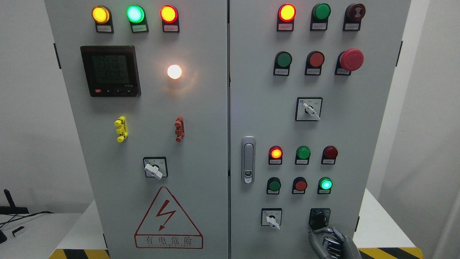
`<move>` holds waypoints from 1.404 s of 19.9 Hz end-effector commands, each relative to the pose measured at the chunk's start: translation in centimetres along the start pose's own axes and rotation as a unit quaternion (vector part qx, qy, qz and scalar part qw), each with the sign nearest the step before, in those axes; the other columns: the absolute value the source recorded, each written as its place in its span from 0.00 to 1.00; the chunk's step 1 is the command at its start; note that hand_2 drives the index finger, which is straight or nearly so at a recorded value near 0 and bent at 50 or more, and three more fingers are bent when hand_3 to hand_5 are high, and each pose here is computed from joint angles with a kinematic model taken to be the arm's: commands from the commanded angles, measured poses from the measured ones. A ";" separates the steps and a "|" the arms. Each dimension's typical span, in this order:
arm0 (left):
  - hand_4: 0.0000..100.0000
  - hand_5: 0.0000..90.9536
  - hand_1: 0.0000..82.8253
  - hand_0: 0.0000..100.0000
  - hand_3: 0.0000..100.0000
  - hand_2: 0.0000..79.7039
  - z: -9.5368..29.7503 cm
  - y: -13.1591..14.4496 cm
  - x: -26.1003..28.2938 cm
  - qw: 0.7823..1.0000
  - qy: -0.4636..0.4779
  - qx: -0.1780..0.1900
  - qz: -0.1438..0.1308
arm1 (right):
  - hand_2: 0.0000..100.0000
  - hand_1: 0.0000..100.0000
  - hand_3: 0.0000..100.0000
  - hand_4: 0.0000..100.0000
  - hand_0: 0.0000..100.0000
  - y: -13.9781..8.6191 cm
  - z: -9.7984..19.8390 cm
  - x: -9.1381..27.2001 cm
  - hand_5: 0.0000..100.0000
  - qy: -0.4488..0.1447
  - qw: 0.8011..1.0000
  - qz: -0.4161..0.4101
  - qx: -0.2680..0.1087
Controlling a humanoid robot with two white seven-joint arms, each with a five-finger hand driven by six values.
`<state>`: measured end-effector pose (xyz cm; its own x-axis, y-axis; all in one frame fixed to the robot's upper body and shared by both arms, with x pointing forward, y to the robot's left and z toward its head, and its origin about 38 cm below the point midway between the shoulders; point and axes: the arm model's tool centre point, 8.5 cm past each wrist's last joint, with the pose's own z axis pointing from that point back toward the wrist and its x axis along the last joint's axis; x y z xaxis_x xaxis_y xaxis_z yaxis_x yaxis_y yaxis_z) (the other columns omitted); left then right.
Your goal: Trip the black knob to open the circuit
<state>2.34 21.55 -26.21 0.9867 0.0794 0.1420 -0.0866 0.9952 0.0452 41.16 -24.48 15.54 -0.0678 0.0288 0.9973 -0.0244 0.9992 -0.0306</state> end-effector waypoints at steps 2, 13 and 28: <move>0.00 0.00 0.47 0.12 0.00 0.00 0.0 0.0 0.0 1.000 -0.001 -0.002 -0.015 | 0.45 0.70 1.00 1.00 0.37 -0.9 0.1 -0.9 0.94 0.013 1.000 0.007 -0.007; 0.00 0.00 0.47 0.12 0.00 0.00 0.0 0.0 0.0 1.000 -0.001 -0.002 -0.015 | 0.45 0.70 1.00 1.00 0.37 -3.1 0.1 -1.7 0.94 0.024 0.999 0.009 -0.031; 0.00 0.00 0.47 0.12 0.00 0.00 0.0 0.0 0.0 1.000 -0.001 -0.002 -0.015 | 0.45 0.70 1.00 1.00 0.38 -5.3 0.9 -1.7 0.94 0.023 0.998 0.017 -0.050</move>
<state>2.34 21.54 -26.21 0.9867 0.0794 0.1420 -0.0866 0.9952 0.0452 40.92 -28.31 14.04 -0.0230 0.0494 0.9985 0.0484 0.9977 -0.0483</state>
